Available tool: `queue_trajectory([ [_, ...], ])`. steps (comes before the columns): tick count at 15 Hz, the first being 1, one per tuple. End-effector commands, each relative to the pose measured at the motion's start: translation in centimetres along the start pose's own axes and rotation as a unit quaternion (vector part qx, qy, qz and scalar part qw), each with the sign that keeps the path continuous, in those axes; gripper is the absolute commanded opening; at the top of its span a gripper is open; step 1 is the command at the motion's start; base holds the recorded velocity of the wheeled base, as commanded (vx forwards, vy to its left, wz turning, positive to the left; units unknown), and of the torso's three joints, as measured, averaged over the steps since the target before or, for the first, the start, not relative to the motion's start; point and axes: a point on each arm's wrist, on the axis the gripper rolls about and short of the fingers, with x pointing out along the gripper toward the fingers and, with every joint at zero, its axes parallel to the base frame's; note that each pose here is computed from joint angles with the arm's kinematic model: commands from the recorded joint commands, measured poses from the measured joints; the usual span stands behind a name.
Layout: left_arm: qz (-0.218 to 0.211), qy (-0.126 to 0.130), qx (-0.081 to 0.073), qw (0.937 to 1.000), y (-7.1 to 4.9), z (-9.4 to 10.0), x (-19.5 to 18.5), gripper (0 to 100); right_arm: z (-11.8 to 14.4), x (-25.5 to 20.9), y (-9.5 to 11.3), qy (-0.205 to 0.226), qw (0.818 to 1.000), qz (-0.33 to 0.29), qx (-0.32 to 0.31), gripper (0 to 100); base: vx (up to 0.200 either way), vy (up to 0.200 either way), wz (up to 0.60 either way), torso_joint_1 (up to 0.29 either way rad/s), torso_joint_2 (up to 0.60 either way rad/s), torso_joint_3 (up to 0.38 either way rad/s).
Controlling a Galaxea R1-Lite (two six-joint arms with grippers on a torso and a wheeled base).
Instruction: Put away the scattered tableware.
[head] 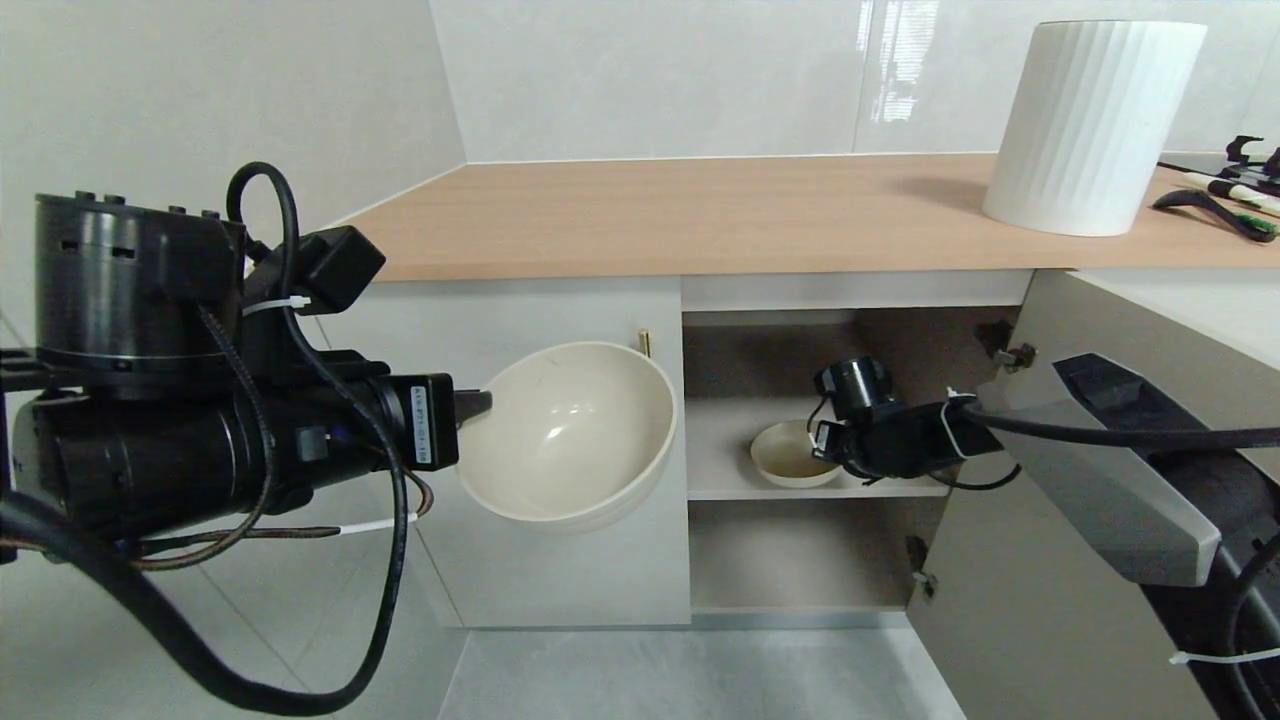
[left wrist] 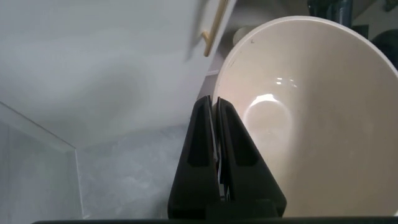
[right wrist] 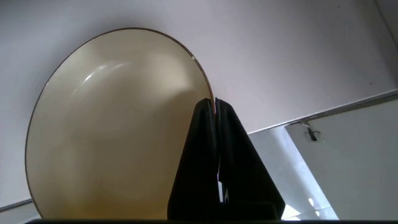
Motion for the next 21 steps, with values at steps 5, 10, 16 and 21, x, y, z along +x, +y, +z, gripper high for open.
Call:
queue_trajectory([
  [5, 0.0, 0.0, 0.0, 1.0, 0.0, 0.0, 0.0, 0, -0.5, 2.6, -0.9, -0.002, 1.0, -0.019, 0.004, 0, 0.0, 0.0, 0.0, 0.0, 0.0, 0.0],
  [10, 0.0, 0.001, 0.001, 1.0, 0.0, 0.0, 0.0, 0, -0.5, 3.0, -0.7, -0.007, 1.0, -0.018, 0.006, 0, 0.0, 0.0, 0.0, 0.0, 0.0, 0.0],
  [16, -0.003, 0.001, 0.001, 1.0, -0.2, -0.1, -0.1, 0, -0.6, 3.5, -0.4, -0.014, 1.0, -0.021, 0.001, 0, 0.0, 0.0, 0.0, 0.0, 0.0, 0.0],
  [21, -0.003, 0.001, 0.001, 1.0, -0.2, -0.1, -0.1, 0, -0.6, 3.8, -0.3, -0.017, 1.0, -0.019, 0.0, 0, 0.0, 0.0, 0.0, 0.0, 0.0, 0.0],
])
